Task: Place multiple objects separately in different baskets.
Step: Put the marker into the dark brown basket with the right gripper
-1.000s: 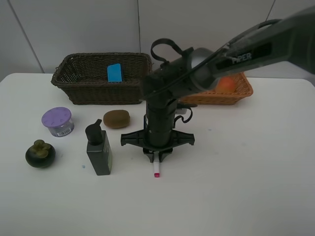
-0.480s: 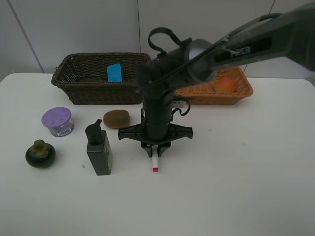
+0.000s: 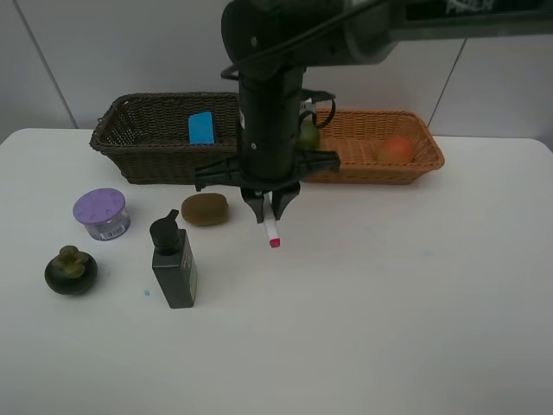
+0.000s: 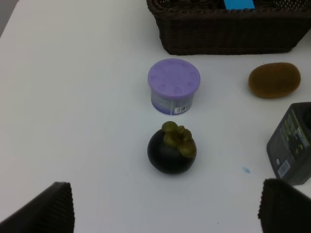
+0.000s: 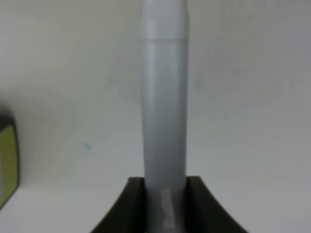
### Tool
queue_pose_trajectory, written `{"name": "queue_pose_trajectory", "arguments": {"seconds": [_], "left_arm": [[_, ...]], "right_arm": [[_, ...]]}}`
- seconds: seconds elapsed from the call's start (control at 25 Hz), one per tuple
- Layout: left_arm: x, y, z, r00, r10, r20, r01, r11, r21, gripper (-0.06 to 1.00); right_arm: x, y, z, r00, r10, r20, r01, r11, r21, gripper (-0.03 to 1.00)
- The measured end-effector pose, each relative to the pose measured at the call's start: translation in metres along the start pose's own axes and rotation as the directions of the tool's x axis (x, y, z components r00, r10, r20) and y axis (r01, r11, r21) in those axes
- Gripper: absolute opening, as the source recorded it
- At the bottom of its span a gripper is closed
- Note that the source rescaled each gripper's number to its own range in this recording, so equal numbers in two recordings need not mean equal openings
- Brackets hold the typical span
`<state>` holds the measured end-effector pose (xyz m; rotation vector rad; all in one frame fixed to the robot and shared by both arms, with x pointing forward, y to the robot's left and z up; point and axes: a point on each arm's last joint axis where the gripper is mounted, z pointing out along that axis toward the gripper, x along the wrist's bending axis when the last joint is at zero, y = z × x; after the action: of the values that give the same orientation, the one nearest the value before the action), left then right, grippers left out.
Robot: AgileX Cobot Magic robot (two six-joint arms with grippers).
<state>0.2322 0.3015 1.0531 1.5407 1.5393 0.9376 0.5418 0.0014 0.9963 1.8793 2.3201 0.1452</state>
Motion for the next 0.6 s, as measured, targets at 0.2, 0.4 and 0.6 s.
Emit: {"name": "queue_pose_trajectory", "arguments": {"seconds": [0.2, 0.4, 0.6], "left_arm": [[0.000, 0.000, 0.000, 1.000, 0.000, 0.000, 0.000, 1.000, 0.000, 1.00], [0.000, 0.000, 0.000, 1.000, 0.000, 0.000, 0.000, 1.000, 0.000, 1.00], [0.000, 0.000, 0.000, 1.000, 0.000, 0.000, 0.000, 1.000, 0.000, 1.00]], "right_arm": [[-0.007, 0.025, -0.061, 0.983, -0.181, 0.022, 0.181, 0.957, -0.227, 0.02], [-0.015, 0.047, -0.083, 0.948, -0.314, 0.047, 0.310, 0.879, -0.364, 0.02], [-0.023, 0.074, -0.080, 0.922, -0.382, 0.063, 0.355, 0.769, -0.532, 0.02]]}}
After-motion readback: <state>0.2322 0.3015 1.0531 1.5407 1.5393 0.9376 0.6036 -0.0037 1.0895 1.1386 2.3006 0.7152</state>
